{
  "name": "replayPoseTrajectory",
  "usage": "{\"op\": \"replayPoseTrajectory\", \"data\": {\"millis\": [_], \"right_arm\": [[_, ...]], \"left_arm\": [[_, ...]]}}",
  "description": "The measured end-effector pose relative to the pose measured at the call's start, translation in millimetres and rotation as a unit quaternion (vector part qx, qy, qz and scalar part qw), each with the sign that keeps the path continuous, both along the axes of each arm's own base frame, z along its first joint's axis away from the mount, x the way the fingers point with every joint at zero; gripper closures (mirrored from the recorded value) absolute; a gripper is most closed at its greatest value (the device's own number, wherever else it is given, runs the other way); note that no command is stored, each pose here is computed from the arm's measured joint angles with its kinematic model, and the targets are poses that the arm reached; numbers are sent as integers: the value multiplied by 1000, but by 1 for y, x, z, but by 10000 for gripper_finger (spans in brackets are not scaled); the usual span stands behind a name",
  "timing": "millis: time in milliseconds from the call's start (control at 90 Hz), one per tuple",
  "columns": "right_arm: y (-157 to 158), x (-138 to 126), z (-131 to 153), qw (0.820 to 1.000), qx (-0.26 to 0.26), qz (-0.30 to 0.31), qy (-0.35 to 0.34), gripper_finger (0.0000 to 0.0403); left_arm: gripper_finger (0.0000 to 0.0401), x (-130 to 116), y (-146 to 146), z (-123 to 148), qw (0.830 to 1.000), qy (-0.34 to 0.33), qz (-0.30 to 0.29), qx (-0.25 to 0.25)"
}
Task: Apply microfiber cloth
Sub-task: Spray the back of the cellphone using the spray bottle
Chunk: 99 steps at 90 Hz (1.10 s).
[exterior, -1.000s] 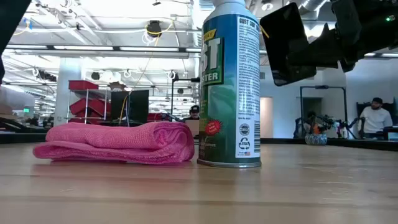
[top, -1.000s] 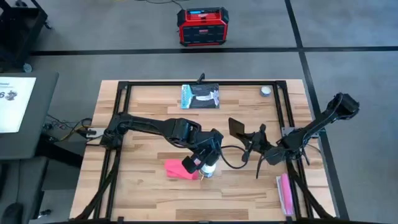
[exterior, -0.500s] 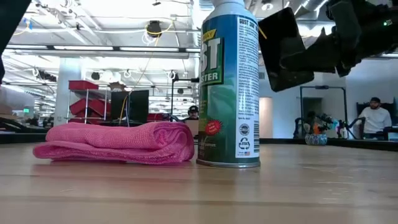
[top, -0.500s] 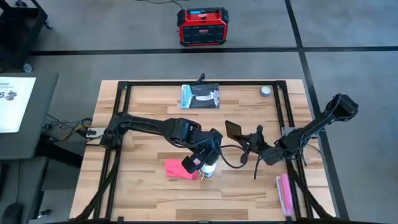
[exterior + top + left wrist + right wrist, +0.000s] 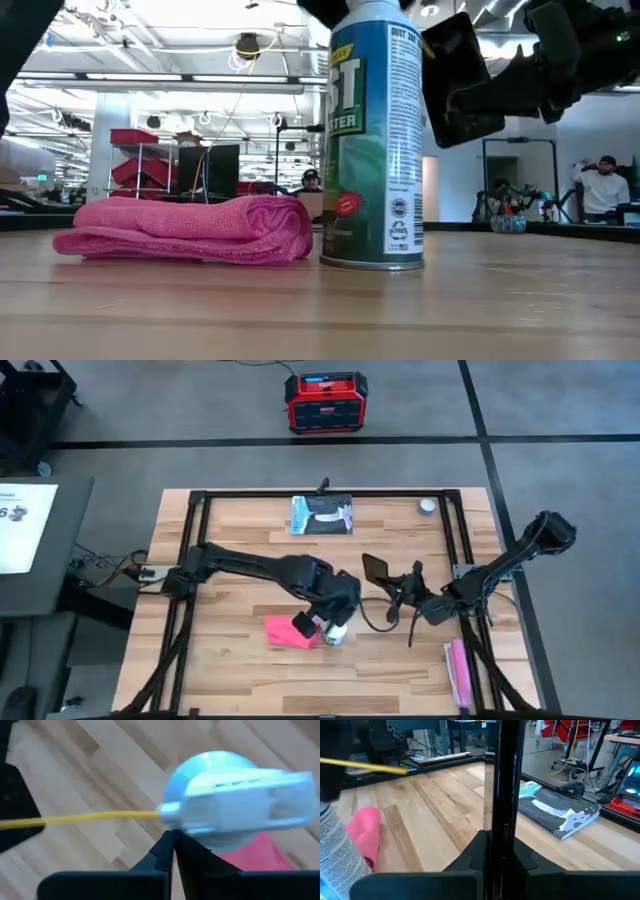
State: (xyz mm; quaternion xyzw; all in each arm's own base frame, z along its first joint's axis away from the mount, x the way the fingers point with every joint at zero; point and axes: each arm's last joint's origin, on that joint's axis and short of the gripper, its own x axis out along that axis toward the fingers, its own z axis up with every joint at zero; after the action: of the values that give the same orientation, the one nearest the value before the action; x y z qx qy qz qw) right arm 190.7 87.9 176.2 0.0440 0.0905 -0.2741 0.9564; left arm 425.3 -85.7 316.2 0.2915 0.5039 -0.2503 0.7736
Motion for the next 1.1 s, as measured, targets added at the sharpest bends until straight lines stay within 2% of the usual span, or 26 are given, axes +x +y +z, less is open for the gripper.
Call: {"op": "replayPoseTrajectory", "data": {"millis": [89, 211, 389, 556, 778, 1100], "right_arm": [[0, 0, 0, 1000, 0, 0, 0, 387], [-1, 0, 0, 1000, 0, -3, 0, 387], [-1, 0, 0, 1000, 0, -2, 0, 387], [-1, 0, 0, 1000, 0, -1, 0, 387], [-1, 0, 0, 1000, 0, -1, 0, 387], [-1, 0, 0, 1000, 0, -1, 0, 387]], "left_arm": [[401, 0, 1, 6, 1000, -11, 5, -5], [401, 1, 2, 7, 1000, -18, 16, 17], [401, -3, 5, 28, 998, -44, 30, 37], [401, -6, 2, 49, 996, -82, 30, 28], [401, -9, -9, 42, 998, -59, 9, 15], [401, -8, -10, 42, 998, -62, 5, 14]]}}
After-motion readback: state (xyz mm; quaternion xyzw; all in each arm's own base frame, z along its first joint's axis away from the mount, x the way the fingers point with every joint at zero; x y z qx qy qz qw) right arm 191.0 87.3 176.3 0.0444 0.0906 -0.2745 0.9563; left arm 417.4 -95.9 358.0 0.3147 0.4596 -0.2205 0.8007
